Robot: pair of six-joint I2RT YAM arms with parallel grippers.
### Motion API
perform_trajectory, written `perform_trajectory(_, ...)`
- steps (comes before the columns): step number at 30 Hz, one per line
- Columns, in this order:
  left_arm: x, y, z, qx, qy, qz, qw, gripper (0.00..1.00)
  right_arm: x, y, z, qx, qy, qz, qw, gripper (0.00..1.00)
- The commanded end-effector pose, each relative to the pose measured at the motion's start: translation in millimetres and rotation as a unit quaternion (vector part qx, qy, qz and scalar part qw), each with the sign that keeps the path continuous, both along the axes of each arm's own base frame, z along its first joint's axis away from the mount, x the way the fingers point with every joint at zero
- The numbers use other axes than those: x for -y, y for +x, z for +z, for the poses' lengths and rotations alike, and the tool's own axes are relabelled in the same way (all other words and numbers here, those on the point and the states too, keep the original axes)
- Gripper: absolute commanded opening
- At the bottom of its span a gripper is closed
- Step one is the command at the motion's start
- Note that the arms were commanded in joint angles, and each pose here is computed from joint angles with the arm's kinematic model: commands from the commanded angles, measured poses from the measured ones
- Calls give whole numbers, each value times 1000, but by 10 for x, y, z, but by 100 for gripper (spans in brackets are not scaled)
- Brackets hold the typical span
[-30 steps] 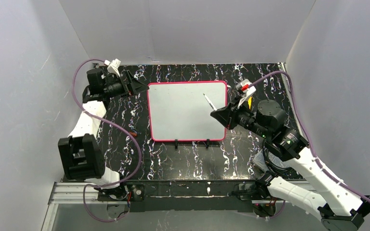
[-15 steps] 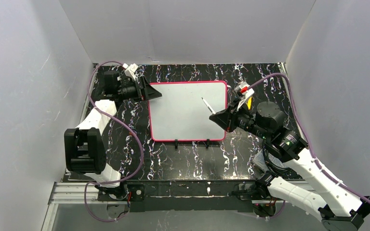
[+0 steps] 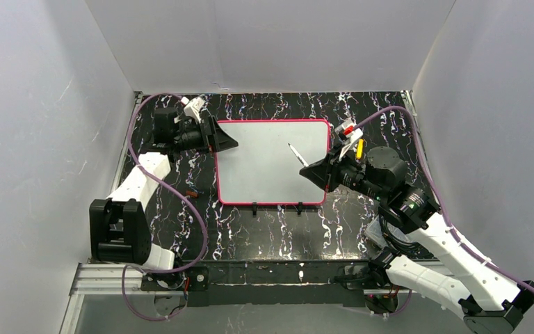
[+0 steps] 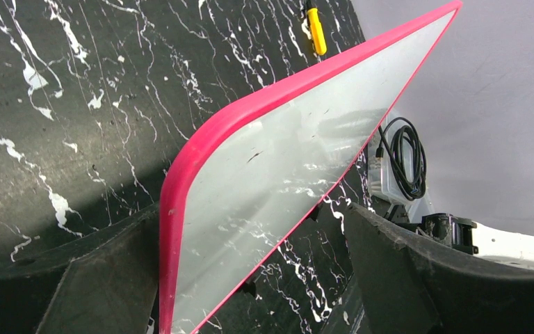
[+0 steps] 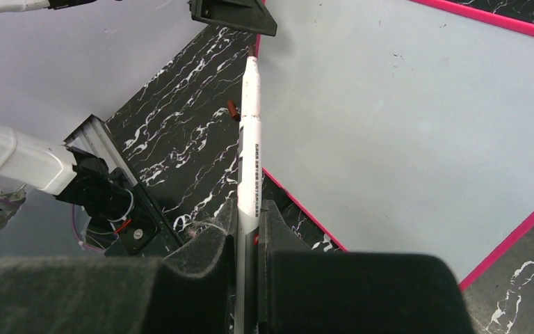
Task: Write a sentence on the whiteboard
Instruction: Move the whiteboard to the center of the board.
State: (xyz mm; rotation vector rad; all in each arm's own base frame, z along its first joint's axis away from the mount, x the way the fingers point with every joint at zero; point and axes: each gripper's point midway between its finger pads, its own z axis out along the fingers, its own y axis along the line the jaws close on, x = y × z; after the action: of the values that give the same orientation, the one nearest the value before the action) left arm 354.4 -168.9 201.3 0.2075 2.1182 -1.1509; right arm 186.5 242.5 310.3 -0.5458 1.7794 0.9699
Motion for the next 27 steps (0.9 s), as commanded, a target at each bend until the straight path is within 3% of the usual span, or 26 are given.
perform_trajectory(1, 31, -152, 86, 8, 13, 8, 1000, 91, -8, 12, 105, 18, 20, 0, 1000, 1)
perform_trajectory(27, 273, -496, 75, -27, 1, 0, 1000, 91, -32, 120, -123, -13, 0, -22, 1000, 1)
